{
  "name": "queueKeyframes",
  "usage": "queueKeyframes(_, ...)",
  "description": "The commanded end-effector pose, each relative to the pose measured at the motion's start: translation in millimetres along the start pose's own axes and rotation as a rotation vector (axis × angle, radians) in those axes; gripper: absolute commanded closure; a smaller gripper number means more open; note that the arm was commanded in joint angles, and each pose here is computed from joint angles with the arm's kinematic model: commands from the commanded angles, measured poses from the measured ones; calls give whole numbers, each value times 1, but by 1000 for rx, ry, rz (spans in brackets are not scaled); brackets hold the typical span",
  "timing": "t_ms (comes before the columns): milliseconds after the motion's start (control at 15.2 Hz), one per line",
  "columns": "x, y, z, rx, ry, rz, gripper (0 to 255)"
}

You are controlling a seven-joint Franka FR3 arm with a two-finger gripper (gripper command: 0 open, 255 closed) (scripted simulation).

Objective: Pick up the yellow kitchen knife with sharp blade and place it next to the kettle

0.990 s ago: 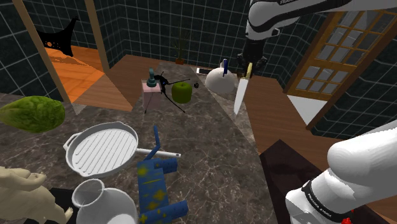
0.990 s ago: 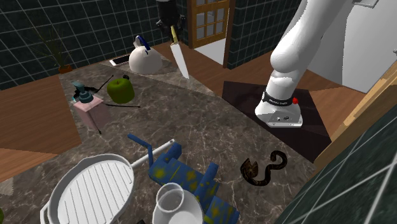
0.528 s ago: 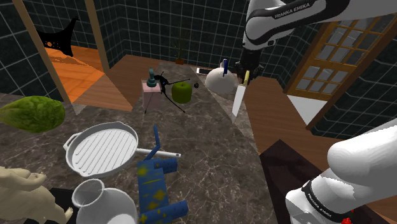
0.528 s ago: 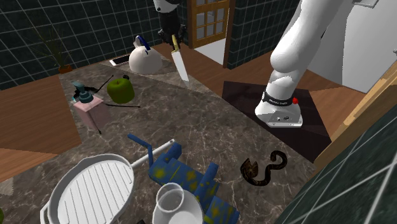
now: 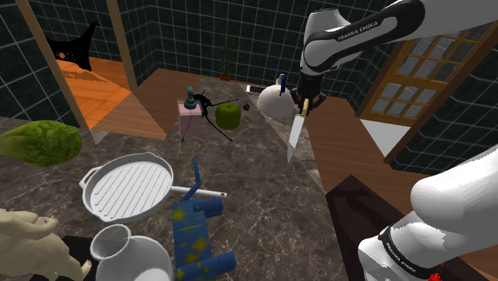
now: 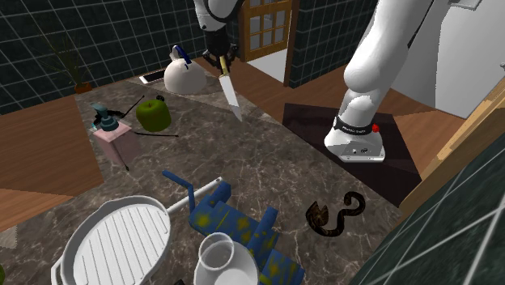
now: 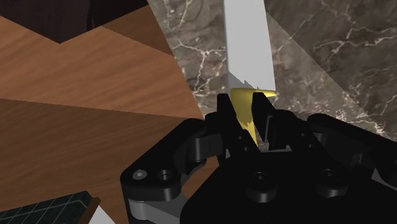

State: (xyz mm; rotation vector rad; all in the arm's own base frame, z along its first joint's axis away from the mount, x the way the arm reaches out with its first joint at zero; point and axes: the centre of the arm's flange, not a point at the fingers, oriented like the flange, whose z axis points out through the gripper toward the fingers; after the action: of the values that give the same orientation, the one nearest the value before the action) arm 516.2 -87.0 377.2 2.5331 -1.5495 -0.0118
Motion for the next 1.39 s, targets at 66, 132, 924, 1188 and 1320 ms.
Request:
queueKeyframes(66,-2,-2,15,0,0,0,255)
queueKeyframes(132,-2,-3,20,0,0,0,255)
queueKeyframes(924,-8,-12,83,0,0,0,255)
queueKeyframes(1188,-9,-16,103,0,0,0,255)
queueKeyframes(1320,-10,-17,114,0,0,0,255)
